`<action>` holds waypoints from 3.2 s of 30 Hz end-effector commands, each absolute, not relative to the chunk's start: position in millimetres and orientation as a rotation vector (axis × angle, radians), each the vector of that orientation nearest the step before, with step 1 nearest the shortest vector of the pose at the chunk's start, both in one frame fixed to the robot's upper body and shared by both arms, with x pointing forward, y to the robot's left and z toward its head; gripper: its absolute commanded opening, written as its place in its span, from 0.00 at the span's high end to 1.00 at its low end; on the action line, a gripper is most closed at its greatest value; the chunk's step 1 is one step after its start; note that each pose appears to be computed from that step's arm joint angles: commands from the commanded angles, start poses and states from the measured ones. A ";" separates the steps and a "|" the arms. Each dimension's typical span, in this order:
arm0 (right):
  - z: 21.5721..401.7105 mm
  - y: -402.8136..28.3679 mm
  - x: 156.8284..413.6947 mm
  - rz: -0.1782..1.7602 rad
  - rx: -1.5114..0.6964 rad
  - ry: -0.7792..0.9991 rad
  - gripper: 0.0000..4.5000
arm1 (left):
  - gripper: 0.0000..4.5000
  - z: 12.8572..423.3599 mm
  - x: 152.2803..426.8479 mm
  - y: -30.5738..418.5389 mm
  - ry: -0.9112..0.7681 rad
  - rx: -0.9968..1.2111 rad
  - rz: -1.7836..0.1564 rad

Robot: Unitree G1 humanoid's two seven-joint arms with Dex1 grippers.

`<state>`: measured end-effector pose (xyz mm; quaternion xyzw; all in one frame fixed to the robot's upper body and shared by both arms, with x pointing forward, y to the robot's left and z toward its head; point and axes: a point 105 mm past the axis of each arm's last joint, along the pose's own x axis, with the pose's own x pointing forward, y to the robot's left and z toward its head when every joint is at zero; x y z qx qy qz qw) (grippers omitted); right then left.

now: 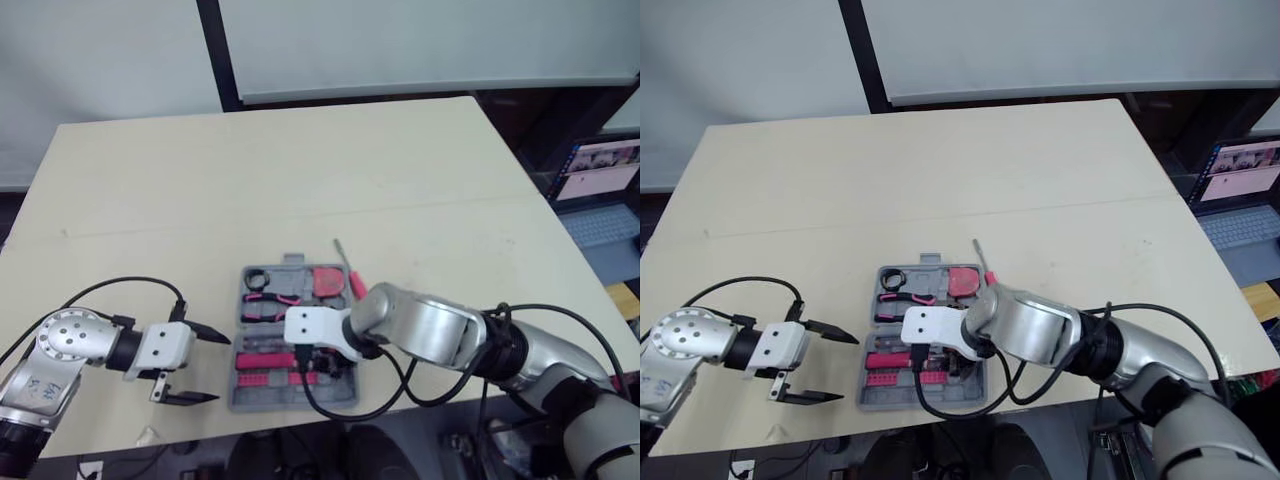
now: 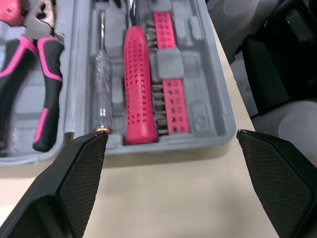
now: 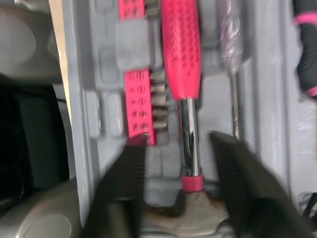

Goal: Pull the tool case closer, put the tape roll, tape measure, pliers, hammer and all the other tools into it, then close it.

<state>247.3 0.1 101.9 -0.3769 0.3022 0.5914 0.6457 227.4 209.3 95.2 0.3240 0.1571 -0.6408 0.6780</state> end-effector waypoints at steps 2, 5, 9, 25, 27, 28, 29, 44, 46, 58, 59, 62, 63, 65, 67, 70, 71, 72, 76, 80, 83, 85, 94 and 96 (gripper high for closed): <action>134.0 -1.1 238.8 1.499 -0.695 0.488 0.09 | 0.00 107.4 233.0 201.4 0.295 0.728 -1.437; 135.7 2.2 225.5 1.638 -0.587 0.324 0.09 | 0.00 109.8 231.6 197.9 0.287 0.717 -1.446; 118.8 9.0 232.0 1.619 -0.373 0.201 0.14 | 0.00 113.2 230.8 196.0 0.275 0.711 -1.432; 64.5 10.3 241.9 1.510 -0.352 0.269 0.99 | 0.00 116.6 228.6 195.7 0.271 0.687 -1.438; 59.2 8.9 241.3 1.500 -0.365 0.288 0.99 | 0.00 115.9 229.3 197.9 0.276 0.689 -1.438; 56.2 8.5 243.2 1.482 -0.372 0.302 0.99 | 0.00 115.5 230.1 199.5 0.280 0.689 -1.437; 53.1 8.1 245.8 1.460 -0.380 0.317 0.99 | 0.00 115.2 230.9 200.9 0.283 0.691 -1.436; 85.1 19.9 236.3 1.485 -0.292 0.212 0.99 | 0.00 114.6 239.6 200.5 0.273 0.701 -1.452; 87.0 21.5 237.4 1.483 -0.282 0.205 0.99 | 0.00 114.3 240.1 200.4 0.272 0.703 -1.453; 50.0 13.1 245.6 1.407 -0.366 0.335 0.99 | 0.00 115.9 238.1 198.6 0.265 0.714 -1.459; 48.6 12.6 246.7 1.401 -0.369 0.338 0.99 | 0.00 116.0 238.4 198.6 0.265 0.714 -1.458; 51.2 13.2 248.0 1.397 -0.340 0.333 0.99 | 0.00 116.4 238.7 198.5 0.264 0.714 -1.457; 54.0 13.7 248.2 1.401 -0.337 0.318 0.99 | 0.00 116.5 238.8 198.5 0.264 0.713 -1.457; 61.8 14.9 247.3 1.417 -0.322 0.286 0.99 | 0.00 116.5 238.7 198.6 0.265 0.712 -1.457; 69.5 16.2 246.4 1.429 -0.296 0.263 0.99 | 0.00 116.1 238.6 198.6 0.267 0.711 -1.458; 75.2 17.3 246.9 1.434 -0.284 0.242 0.99 | 0.00 116.0 239.0 198.3 0.266 0.711 -1.459; 75.8 17.5 247.5 1.430 -0.281 0.241 0.99 | 0.00 116.1 239.2 198.0 0.265 0.710 -1.460; 75.8 17.5 248.5 1.425 -0.279 0.241 0.99 | 0.00 116.3 239.5 197.5 0.264 0.710 -1.460; 69.0 16.5 248.8 1.417 -0.298 0.268 0.99 | 0.00 116.7 240.1 196.9 0.262 0.711 -1.462; 45.4 10.6 250.6 1.382 -0.363 0.372 0.99 | 0.00 118.3 241.9 195.4 0.258 0.711 -1.461; 21.5 -0.1 257.1 1.315 -0.445 0.480 0.99 | 0.00 119.3 242.7 193.9 0.253 0.710 -1.461; 9.2 -6.9 258.3 1.284 -0.480 0.550 0.99 | 0.00 119.5 242.6 193.4 0.252 0.710 -1.462; -18.2 -25.5 247.1 1.209 -0.491 0.736 0.99 | 0.00 120.2 241.2 193.1 0.253 0.710 -1.458; -15.5 -23.7 249.4 1.200 -0.474 0.716 0.99 | 0.00 120.6 241.0 193.0 0.253 0.710 -1.458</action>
